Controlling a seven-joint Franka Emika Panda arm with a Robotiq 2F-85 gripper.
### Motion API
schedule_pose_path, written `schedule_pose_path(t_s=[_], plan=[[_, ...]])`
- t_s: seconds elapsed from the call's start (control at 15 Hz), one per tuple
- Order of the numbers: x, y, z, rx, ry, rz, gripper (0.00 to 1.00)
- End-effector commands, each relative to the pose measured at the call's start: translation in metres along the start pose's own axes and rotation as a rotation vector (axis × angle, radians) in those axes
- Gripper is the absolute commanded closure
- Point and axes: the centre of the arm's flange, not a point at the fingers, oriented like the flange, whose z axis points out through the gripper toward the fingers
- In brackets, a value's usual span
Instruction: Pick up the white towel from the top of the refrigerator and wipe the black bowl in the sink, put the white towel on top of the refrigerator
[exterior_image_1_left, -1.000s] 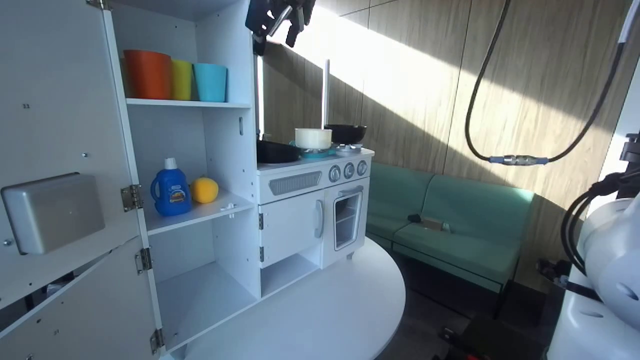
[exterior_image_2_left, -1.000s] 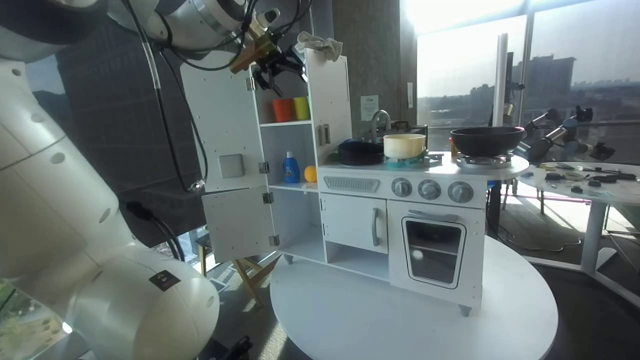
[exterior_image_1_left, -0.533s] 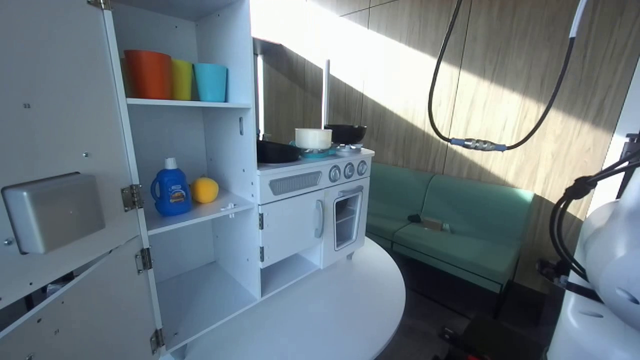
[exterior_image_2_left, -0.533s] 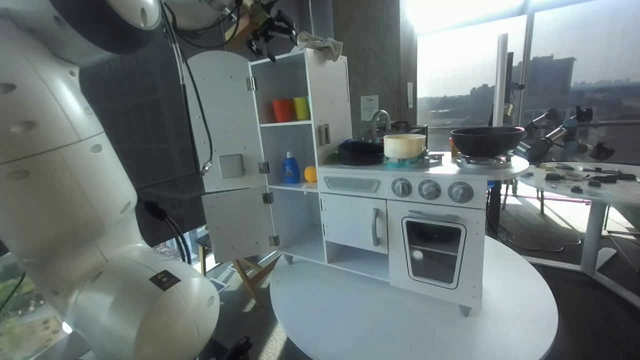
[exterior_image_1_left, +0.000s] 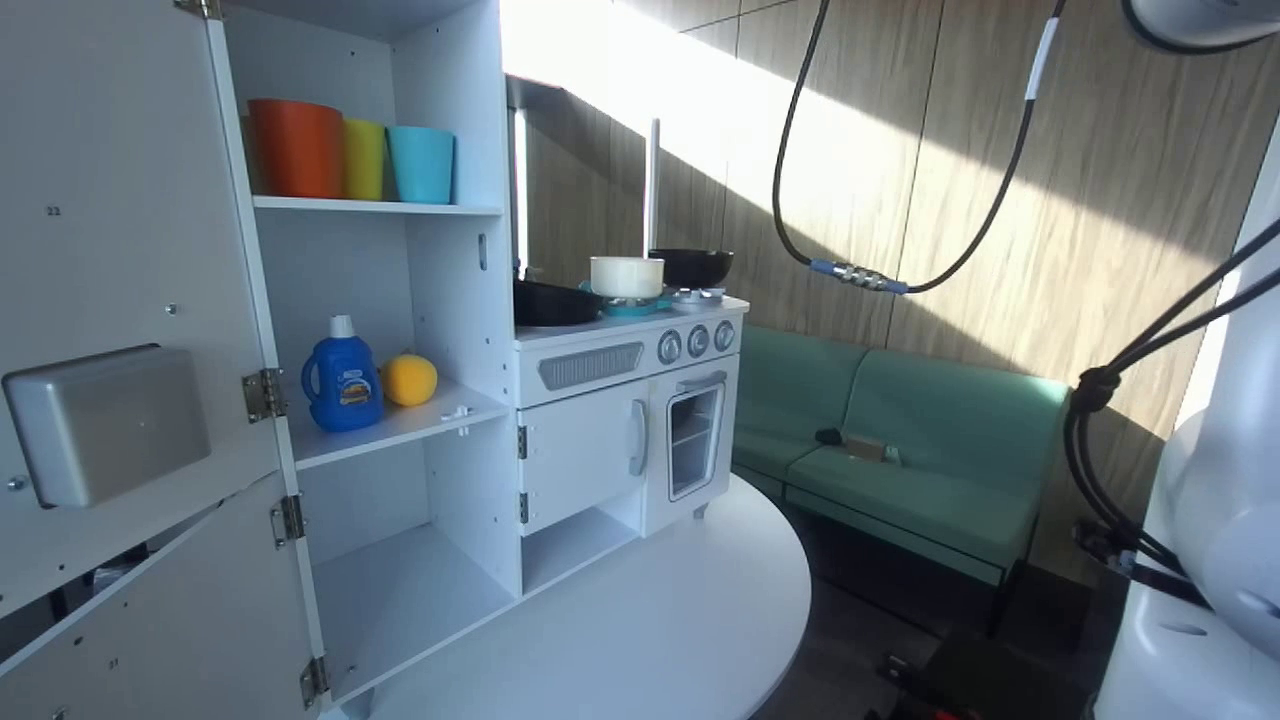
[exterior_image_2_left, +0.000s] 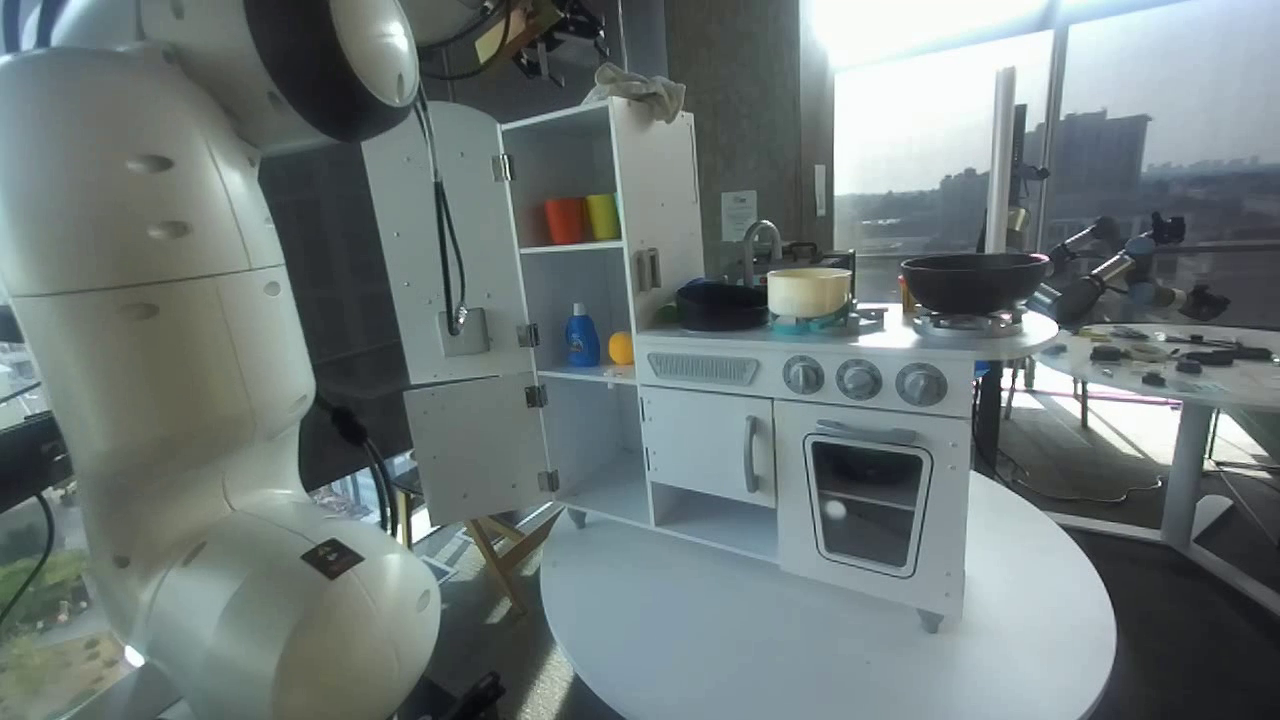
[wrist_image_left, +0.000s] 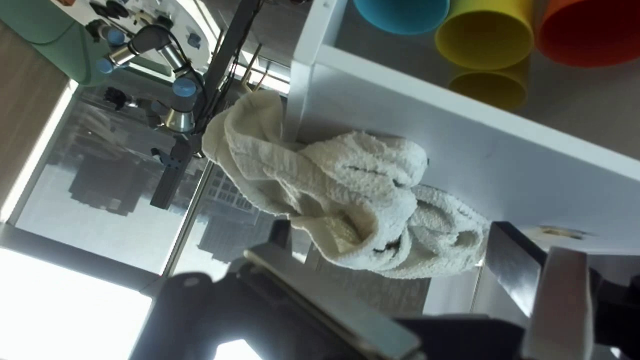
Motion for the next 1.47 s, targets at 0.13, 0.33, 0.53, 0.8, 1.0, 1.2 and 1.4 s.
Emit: schedule_pose_path(t_s=[0.13,0.33,0.53,0.8,1.0,1.2,1.4], plan=[[0.046,0.032,0.058,0.023,0.106,0.08,0.0],[0.047,0.042,0.093,0.024,0.106,0.103,0.0],[0.046,0.04,0.114,0.043,0.098,0.096,0.26],[0.045,0.034,0.114,0.059,0.109,0.13,0.55],[0.047,0.033,0.093,0.051,0.131,0.162,0.79],[0.048,0.033,0.062,0.041,0.158,0.196,0.93],[0.049,0.037,0.027,0.027,0.202,0.232,0.94]])
